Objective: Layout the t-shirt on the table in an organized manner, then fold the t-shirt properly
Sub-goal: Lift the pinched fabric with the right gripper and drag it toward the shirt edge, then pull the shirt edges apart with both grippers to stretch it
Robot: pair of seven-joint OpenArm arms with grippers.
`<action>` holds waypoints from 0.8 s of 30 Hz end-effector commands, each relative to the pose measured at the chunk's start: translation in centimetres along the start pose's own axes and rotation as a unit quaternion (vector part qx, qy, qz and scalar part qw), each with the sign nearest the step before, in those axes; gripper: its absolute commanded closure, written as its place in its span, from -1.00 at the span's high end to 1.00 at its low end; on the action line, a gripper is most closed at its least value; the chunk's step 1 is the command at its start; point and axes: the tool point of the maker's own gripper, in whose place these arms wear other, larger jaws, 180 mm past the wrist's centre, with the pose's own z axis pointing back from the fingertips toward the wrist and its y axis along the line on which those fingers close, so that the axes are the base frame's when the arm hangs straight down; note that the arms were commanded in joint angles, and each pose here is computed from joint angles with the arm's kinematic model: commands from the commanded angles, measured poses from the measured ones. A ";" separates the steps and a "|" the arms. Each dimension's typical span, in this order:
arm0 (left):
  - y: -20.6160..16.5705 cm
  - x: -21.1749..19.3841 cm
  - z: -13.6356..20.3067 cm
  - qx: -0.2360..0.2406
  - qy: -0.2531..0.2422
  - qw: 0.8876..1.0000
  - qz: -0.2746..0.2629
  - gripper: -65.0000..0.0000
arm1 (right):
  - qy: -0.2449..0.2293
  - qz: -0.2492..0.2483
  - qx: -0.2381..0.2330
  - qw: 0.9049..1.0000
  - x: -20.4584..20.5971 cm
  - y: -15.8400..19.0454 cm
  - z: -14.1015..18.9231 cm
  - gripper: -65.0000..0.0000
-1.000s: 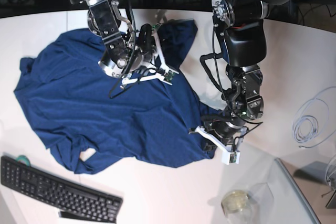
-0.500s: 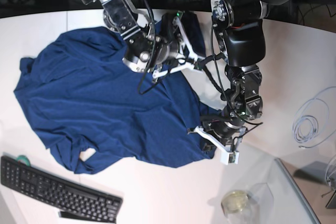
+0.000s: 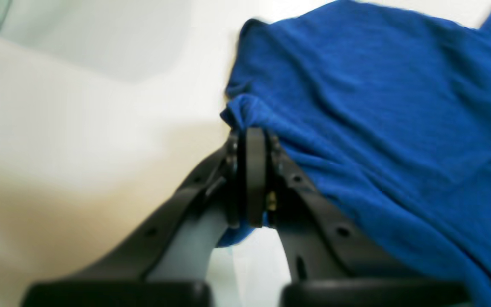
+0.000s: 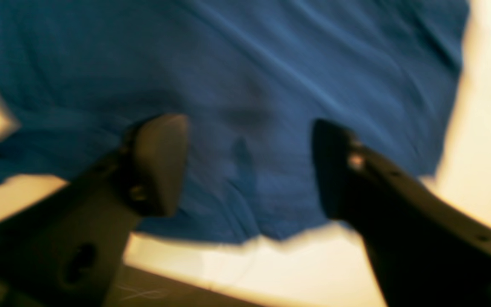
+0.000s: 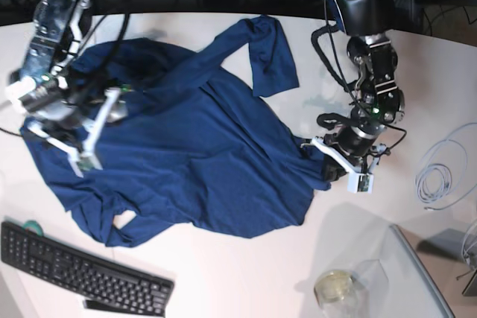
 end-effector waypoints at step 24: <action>4.7 -1.5 4.6 0.038 -0.037 0.996 0.077 -1.00 | 0.021 -0.372 0.034 0.927 -12.4 -5.1 -4.5 0.42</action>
